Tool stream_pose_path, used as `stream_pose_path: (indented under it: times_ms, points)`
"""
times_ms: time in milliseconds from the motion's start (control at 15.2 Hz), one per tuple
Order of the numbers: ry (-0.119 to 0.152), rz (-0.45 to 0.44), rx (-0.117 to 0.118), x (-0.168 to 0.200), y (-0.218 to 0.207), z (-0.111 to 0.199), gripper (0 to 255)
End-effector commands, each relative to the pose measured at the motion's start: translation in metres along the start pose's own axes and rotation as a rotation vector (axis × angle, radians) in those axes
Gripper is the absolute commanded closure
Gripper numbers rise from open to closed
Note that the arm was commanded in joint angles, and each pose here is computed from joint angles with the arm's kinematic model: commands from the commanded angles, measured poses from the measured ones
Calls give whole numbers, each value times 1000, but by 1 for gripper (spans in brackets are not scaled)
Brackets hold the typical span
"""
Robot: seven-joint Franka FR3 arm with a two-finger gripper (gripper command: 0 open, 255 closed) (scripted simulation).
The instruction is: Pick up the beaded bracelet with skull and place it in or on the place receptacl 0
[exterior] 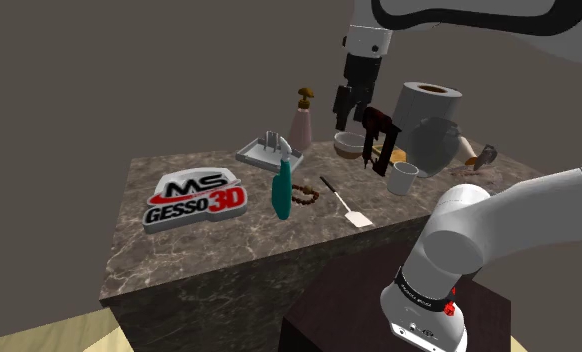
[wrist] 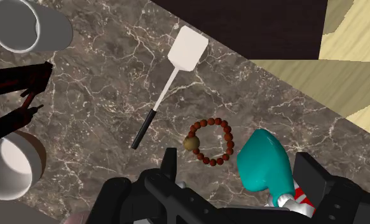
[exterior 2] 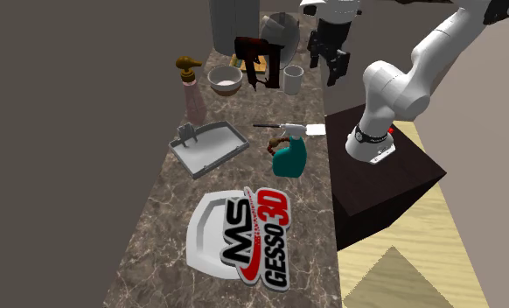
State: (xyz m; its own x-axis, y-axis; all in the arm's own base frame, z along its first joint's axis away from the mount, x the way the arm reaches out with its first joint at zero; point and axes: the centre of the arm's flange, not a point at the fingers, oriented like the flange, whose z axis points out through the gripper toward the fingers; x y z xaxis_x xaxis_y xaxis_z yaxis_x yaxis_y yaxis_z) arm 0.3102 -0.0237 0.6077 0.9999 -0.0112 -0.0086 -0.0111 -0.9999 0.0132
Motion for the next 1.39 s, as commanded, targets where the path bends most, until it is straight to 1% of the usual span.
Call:
stream_pose_path:
  times_ms: [0,1320]
  points:
    - [0,0,0,0,0,0,0]
    - [-35,52,-78,97,20,243,0]
